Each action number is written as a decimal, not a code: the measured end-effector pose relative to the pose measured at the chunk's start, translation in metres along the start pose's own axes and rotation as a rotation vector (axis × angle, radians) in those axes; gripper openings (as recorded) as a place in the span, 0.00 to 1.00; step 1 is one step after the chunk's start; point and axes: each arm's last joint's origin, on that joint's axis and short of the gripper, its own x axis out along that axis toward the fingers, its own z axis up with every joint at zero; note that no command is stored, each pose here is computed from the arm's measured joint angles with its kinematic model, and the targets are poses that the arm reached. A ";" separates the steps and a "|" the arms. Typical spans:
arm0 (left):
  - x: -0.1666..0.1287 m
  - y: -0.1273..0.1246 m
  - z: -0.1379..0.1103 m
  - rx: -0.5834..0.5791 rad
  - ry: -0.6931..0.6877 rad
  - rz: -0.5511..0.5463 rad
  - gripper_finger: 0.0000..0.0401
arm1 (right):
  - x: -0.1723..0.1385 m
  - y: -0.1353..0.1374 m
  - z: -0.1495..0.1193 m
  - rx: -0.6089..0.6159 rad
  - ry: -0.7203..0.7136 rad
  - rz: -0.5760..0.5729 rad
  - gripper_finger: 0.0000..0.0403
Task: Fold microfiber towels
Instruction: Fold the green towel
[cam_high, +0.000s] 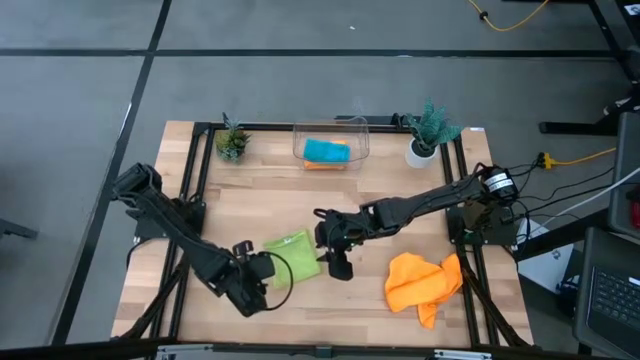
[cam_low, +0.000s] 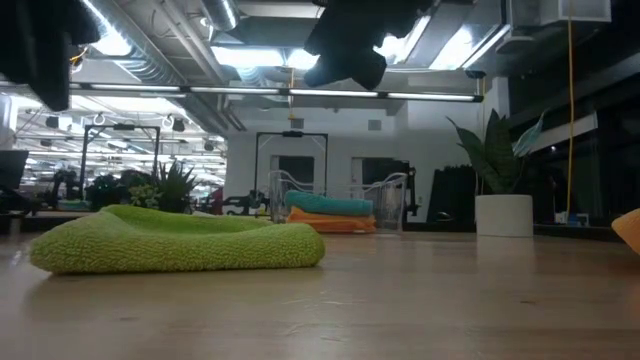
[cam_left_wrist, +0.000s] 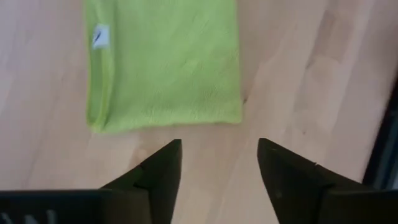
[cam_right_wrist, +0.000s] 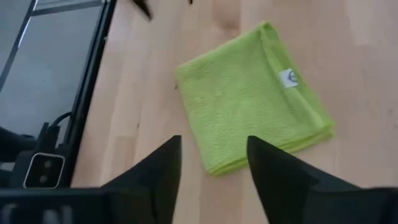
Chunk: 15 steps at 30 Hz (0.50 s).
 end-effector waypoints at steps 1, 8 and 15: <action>0.000 -0.001 0.002 0.008 -0.010 -0.013 0.52 | 0.000 0.001 0.001 -0.001 -0.007 0.001 0.48; 0.003 -0.008 0.011 0.117 -0.157 -0.017 0.61 | 0.031 0.007 -0.007 -0.064 -0.005 0.019 0.71; 0.016 -0.010 0.001 0.136 -0.229 -0.029 0.61 | 0.073 0.014 -0.032 -0.116 0.080 0.017 0.72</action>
